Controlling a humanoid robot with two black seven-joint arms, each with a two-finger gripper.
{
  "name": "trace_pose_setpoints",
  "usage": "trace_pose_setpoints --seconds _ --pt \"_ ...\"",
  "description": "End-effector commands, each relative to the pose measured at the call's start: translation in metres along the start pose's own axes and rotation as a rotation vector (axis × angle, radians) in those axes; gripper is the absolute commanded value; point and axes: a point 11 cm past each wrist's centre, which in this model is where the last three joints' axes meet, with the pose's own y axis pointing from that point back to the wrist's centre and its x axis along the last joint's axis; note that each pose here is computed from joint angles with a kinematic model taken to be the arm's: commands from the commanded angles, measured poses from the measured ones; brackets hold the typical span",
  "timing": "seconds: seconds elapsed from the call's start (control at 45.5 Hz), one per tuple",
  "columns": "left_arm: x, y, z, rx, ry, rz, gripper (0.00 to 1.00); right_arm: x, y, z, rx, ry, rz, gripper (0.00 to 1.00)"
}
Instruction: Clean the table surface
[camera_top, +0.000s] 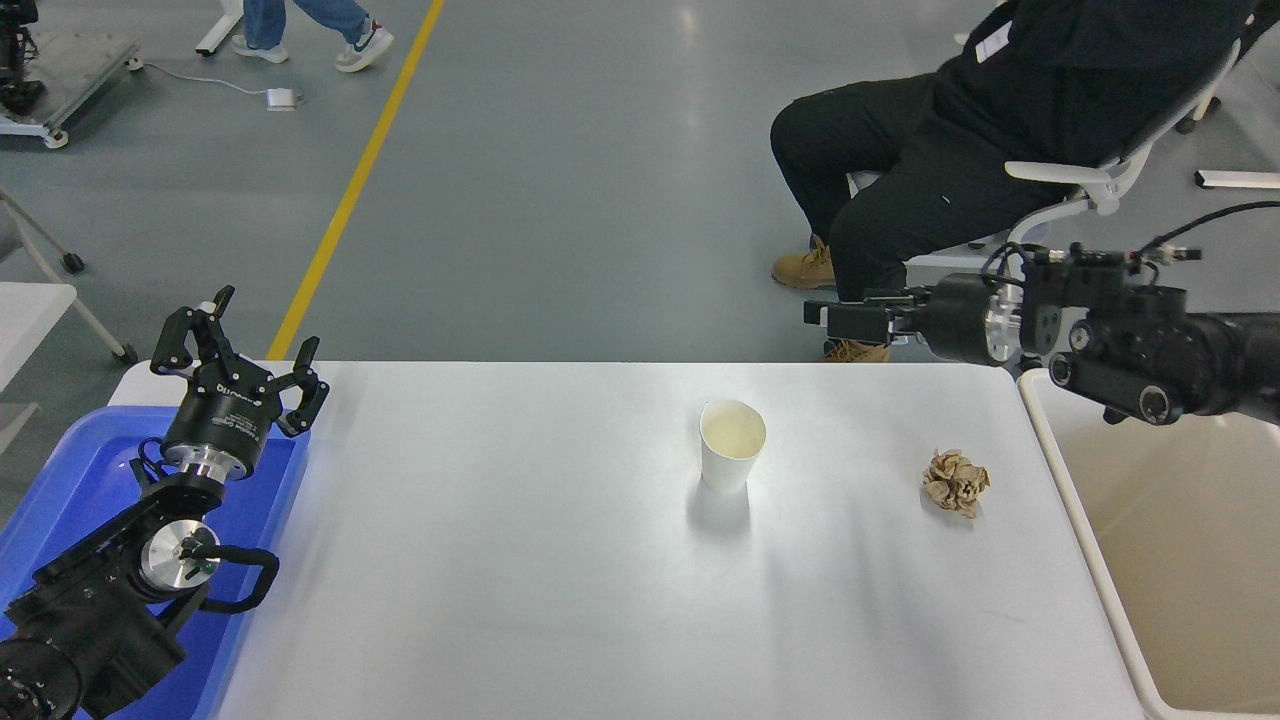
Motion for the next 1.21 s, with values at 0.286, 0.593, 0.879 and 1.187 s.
trace_pose_setpoints --seconds 0.286,0.593,0.879,1.187 --pt "0.000 0.000 0.000 0.000 0.000 0.000 1.00 -0.046 -0.071 -0.042 0.051 0.191 -0.146 0.99" --pt "0.000 0.000 0.000 0.000 0.000 0.000 1.00 -0.085 -0.067 -0.023 -0.008 0.154 -0.173 0.98" --pt "0.000 0.000 0.000 0.000 0.000 0.000 1.00 -0.101 -0.061 -0.010 -0.048 0.142 -0.178 0.98" --pt "0.000 0.000 0.000 0.000 -0.001 0.000 1.00 -0.101 -0.061 -0.009 -0.054 0.144 -0.175 0.94"
